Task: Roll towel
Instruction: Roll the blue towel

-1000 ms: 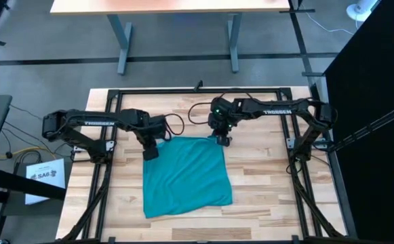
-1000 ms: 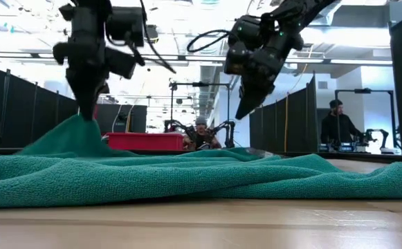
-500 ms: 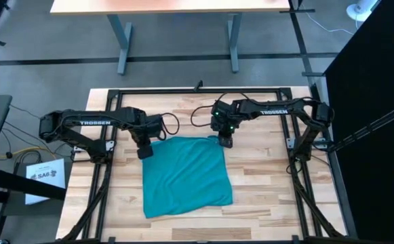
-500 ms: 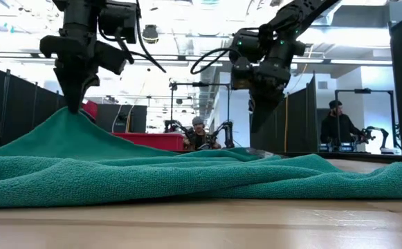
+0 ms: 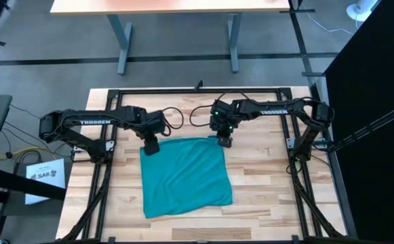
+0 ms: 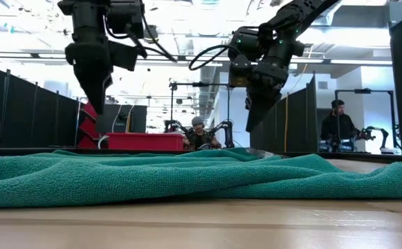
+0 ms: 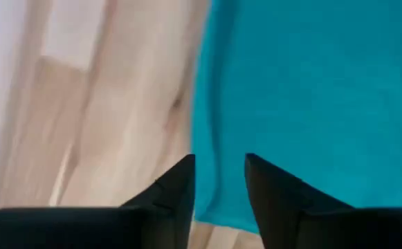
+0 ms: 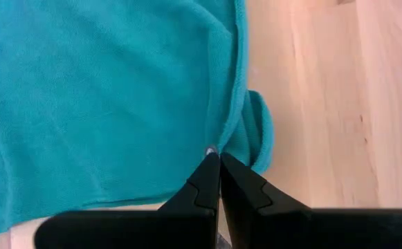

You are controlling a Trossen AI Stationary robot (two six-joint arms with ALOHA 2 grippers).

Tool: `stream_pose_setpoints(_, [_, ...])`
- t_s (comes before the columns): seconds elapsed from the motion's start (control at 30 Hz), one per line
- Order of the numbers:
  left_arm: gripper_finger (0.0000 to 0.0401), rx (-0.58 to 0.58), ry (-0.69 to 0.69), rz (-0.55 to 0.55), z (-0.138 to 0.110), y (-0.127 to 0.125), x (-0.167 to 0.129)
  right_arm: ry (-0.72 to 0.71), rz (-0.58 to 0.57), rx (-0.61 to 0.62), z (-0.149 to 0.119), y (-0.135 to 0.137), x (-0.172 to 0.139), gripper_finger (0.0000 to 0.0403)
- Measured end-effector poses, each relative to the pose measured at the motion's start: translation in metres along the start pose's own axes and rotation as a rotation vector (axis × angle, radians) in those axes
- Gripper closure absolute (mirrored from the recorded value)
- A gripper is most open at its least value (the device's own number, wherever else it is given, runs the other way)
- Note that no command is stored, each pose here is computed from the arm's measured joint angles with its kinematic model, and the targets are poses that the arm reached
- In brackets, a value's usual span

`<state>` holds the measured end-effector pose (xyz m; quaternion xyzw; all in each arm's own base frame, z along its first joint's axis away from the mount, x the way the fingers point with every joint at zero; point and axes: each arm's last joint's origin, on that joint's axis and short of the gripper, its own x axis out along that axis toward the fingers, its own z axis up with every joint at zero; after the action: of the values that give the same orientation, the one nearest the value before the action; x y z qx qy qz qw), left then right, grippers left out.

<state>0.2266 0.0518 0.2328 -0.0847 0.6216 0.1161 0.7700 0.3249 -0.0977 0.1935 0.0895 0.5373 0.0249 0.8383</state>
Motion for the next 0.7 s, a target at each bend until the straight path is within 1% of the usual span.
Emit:
stream_pose_setpoints(0.07, [0.0273,0.044,0.039,0.01,0.001,-0.001,0.007,-0.012,-0.002,-0.015,0.001,0.0,0.0,0.0403])
stream_pose_setpoints(0.13, [0.0271,0.057,0.101,0.024,0.001,-0.002,0.02,-0.026,-0.005,-0.023,0.003,-0.001,0.0,0.0403])
stream_pose_setpoints(0.33, [0.027,0.047,0.252,0.031,0.0,-0.002,0.059,-0.062,-0.012,-0.032,0.006,-0.001,0.0,0.0403])
stream_pose_setpoints(0.47, [0.027,0.036,0.322,0.027,-0.004,-0.003,0.076,-0.06,-0.012,-0.039,0.006,-0.001,0.0,0.0403])
stream_pose_setpoints(0.57, [0.027,0.023,0.341,0.028,-0.005,-0.003,0.082,-0.059,-0.012,-0.041,0.006,-0.001,0.0,0.0403])
stream_pose_setpoints(0.7, [0.0271,0.01,0.329,0.081,-0.004,-0.002,0.083,-0.055,-0.011,-0.054,0.005,-0.001,0.0,0.0403])
